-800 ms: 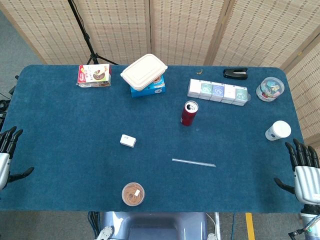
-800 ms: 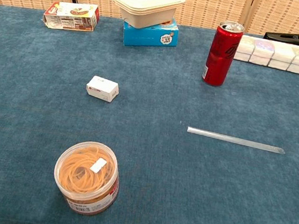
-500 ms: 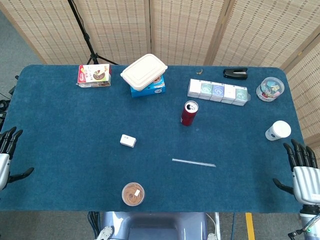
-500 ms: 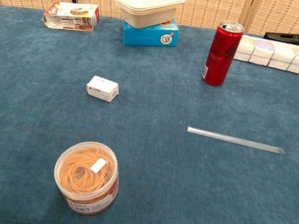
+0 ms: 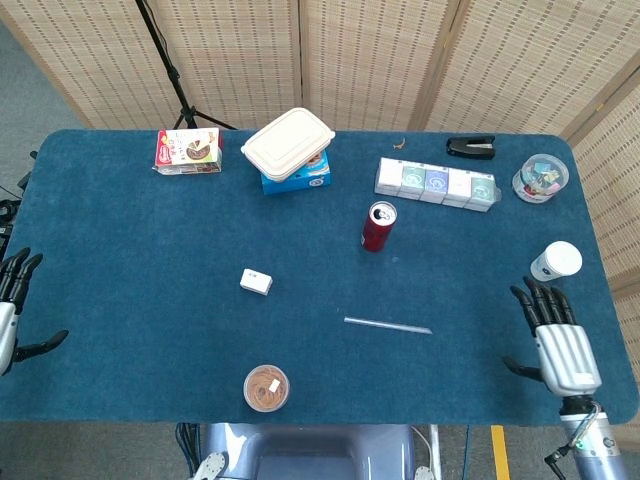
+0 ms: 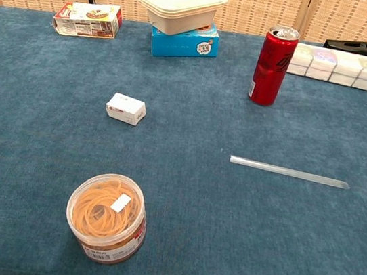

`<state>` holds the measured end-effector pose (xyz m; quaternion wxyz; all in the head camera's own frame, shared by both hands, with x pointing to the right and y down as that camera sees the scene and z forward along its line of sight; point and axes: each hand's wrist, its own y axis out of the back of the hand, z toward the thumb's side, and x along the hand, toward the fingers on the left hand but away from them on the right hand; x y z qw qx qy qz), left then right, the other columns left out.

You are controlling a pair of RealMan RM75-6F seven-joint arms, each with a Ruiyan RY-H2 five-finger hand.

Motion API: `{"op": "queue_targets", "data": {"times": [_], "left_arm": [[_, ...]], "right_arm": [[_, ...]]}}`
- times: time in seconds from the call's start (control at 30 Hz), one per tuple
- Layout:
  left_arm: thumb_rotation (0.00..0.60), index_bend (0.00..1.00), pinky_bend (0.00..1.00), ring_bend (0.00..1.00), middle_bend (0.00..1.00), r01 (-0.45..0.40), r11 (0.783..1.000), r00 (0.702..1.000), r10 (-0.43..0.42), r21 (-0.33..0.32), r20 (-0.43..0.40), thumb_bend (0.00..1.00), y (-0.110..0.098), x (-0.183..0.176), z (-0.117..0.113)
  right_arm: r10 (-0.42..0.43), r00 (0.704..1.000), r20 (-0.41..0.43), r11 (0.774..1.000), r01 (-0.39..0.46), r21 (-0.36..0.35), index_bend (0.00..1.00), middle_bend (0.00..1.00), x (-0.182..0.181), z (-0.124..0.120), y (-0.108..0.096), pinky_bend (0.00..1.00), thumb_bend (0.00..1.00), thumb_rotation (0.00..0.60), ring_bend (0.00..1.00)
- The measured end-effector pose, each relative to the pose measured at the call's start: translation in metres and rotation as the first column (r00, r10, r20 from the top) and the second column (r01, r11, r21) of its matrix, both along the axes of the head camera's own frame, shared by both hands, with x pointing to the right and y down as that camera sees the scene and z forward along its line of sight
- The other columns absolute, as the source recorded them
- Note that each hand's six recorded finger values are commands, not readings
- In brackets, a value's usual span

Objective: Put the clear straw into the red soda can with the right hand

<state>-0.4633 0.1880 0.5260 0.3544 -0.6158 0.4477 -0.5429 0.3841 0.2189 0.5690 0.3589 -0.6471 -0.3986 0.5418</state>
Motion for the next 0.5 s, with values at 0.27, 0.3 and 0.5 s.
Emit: {"op": "queue_targets", "data": {"times": [0.27, 0.3, 0.5], "left_arm": [[0.6, 0.0, 0.07, 0.0, 0.0, 0.019, 0.999, 1.0, -0.019, 0.027, -0.018, 0.0, -0.003, 0.0, -0.014], [0.6, 0.0, 0.07, 0.0, 0.0, 0.023, 0.999, 1.0, -0.022, 0.028, -0.02, 0.0, -0.003, -0.001, -0.014], [0.6, 0.0, 0.07, 0.0, 0.0, 0.038, 0.999, 0.999, -0.037, 0.028, -0.033, 0.0, -0.005, -0.005, -0.016]], "right_arm": [[-0.145, 0.988, 0.058, 0.987, 0.148, -0.06, 0.15, 0.0, -0.074, 0.023, -0.019, 0.0, 0.0, 0.6, 0.0], [-0.155, 0.985, 0.069, 0.985, 0.16, -0.067, 0.16, 0.0, -0.083, 0.026, -0.021, 0.0, 0.0, 0.6, 0.0], [-0.179, 0.976, 0.121, 0.977, 0.191, -0.096, 0.2, 0.0, -0.123, 0.038, -0.032, 0.0, 0.05, 0.6, 0.0]]}}
